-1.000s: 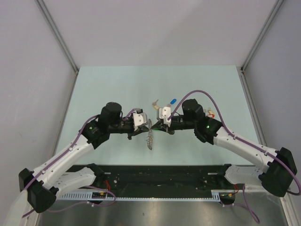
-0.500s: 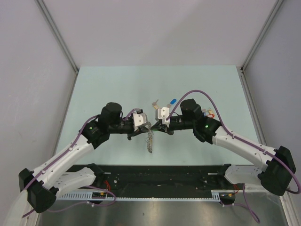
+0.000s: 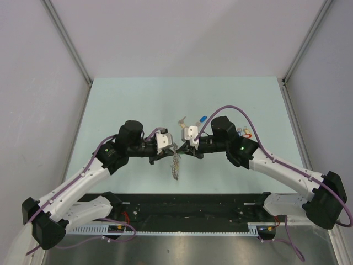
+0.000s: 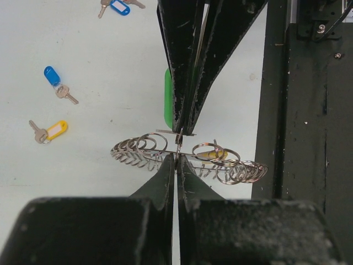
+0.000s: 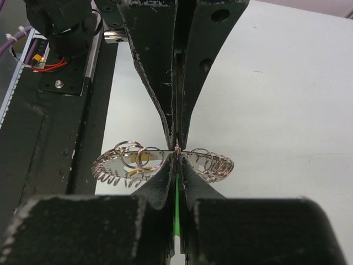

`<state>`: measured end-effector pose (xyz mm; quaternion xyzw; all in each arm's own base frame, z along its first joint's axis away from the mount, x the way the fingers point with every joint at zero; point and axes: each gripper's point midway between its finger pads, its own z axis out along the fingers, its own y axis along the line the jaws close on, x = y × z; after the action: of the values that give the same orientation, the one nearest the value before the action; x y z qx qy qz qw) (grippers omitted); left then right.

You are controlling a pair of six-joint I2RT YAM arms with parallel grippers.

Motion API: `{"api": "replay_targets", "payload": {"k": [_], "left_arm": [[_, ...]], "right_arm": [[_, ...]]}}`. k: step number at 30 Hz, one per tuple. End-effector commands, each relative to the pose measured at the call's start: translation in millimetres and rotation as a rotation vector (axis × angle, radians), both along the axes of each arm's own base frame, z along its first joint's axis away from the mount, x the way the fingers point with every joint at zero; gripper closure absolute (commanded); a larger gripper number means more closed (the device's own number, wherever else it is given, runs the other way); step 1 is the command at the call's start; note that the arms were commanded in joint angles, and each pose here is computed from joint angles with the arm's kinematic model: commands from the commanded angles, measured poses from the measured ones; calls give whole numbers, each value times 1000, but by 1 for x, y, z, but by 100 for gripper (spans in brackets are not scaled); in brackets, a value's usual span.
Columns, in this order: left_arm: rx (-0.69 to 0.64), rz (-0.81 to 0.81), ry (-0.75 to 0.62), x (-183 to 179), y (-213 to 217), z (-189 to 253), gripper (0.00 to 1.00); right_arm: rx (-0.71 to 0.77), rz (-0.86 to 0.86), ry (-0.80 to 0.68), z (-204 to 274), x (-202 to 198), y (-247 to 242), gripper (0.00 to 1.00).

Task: Put the keys on the keyring

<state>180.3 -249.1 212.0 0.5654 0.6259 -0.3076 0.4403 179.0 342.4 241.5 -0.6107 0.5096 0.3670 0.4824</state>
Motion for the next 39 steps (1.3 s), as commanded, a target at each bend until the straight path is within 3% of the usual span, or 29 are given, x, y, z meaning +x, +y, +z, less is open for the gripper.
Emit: {"api": "replay_targets", "payload": {"k": [1, 17, 39], "left_arm": [[-74, -49, -97, 4, -9, 30, 100], [-120, -104, -84, -4, -17, 30, 99], [-189, -138, 6, -19, -31, 37, 100]], "right_arm": [[12, 39, 38, 13, -12, 11, 100], [-95, 33, 110, -7, -19, 23, 100], [-130, 3, 24, -11, -27, 45, 100]]}}
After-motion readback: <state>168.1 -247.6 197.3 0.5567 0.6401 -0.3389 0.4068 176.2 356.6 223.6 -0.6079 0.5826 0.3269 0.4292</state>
